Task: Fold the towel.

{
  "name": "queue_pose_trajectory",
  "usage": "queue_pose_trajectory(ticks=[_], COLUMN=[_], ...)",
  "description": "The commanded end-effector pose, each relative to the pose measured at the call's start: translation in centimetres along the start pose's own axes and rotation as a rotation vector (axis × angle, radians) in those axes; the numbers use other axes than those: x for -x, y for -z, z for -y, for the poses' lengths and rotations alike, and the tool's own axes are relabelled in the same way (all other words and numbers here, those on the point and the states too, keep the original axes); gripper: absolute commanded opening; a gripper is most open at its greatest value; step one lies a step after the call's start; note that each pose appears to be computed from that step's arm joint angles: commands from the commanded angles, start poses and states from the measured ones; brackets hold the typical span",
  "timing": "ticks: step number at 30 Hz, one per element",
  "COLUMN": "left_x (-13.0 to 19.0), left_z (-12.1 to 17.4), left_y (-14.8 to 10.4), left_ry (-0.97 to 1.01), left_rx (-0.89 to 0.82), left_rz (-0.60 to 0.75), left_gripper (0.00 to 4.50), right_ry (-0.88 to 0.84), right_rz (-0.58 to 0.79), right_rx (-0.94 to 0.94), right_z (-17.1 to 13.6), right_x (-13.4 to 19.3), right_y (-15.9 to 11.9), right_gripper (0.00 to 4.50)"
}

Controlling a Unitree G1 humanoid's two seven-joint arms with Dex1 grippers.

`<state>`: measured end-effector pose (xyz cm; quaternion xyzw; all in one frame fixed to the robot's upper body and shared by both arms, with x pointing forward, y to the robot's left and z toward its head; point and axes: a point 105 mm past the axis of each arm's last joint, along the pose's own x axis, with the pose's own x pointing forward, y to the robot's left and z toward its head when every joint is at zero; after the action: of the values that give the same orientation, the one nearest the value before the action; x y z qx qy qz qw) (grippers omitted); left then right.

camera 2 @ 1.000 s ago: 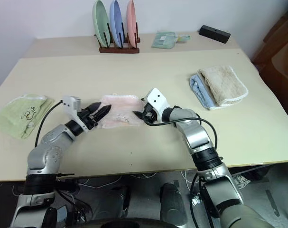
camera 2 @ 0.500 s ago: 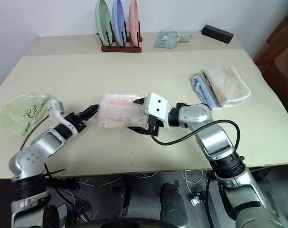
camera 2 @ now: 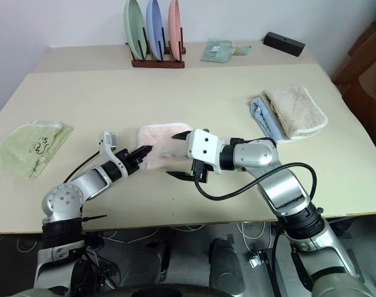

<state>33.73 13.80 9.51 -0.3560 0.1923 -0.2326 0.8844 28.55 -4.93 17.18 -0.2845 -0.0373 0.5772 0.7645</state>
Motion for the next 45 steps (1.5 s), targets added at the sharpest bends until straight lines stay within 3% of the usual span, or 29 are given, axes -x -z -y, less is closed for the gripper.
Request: queue_pose_trajectory(ticks=[1, 3, 8, 12, 15, 20, 23, 26, 28, 32, 33, 36, 38, 41, 45], left_x=[0.2, 0.6, 6.9, 13.3, 18.7, 21.1, 21.1, 20.1, 19.8, 21.2, 22.0, 25.0, 26.4, 26.1, 23.1], left_z=[1.6, 1.9, 0.0, -2.4, -5.1, -10.7, -12.0, -11.8, -11.4, -11.0, -10.8, -9.3, -7.7, -6.1, -3.8], left_y=[-2.7, -4.4, -15.8, -19.8, -20.4, -16.1, -13.3, -11.7, -11.5, -12.3, -12.7, -14.3, -15.7, -16.7, -17.3], left_ry=[0.054, 0.058, -0.134, -0.341, -0.452, -0.654, -0.690, -0.674, -0.659, -0.670, -0.674, -0.654, -0.647, -0.640, -0.568], left_rx=[-0.030, -0.038, -0.016, -0.028, 0.024, 0.185, 0.259, 0.255, 0.249, 0.240, 0.233, 0.181, 0.052, -0.104, -0.310], left_rz=[0.148, 0.253, 0.806, 1.080, 1.222, 1.153, 1.102, 1.027, 1.023, 1.084, 1.125, 1.259, 1.276, 1.218, 1.039], left_gripper=[0.08, 0.08, 0.08, 0.08, 0.08, 0.08, 0.08, 1.15, 2.16, 4.17, 4.41, 4.41, 4.41, 4.41, 4.41], right_ry=[0.030, 0.034, 0.044, 0.040, 0.032, 0.023, 0.020, 0.016, 0.006, -0.001, -0.002, -0.002, 0.011, 0.036, 0.088], right_rz=[0.039, 0.041, 0.041, 0.041, 0.037, 0.042, 0.043, 0.045, 0.045, 0.045, 0.044, 0.040, 0.037, 0.035, 0.018], right_rx=[0.048, 0.051, 0.063, 0.060, 0.061, 0.066, 0.069, 0.070, 0.072, 0.074, 0.073, 0.070, 0.054, 0.028, -0.011], right_z=[0.4, 0.5, 0.8, 0.7, 0.5, 0.5, 0.6, 0.6, 0.5, 0.6, 0.6, 0.8, 1.2, 1.9, 3.1], right_x=[0.4, 0.4, 0.4, 0.4, 0.4, 0.3, 0.2, 0.3, 0.3, 0.3, 0.4, 0.7, 1.0, 1.6, 2.7], right_y=[-1.5, -1.6, -1.6, -1.5, -1.3, -1.2, -1.1, -1.0, -1.0, -0.9, -0.8, -0.6, -0.5, -0.2, 0.5], right_gripper=[4.50, 4.50, 4.50, 4.50, 4.50, 4.50, 4.50, 4.50, 4.50, 4.50, 4.50, 4.50, 4.50, 4.50, 4.50])
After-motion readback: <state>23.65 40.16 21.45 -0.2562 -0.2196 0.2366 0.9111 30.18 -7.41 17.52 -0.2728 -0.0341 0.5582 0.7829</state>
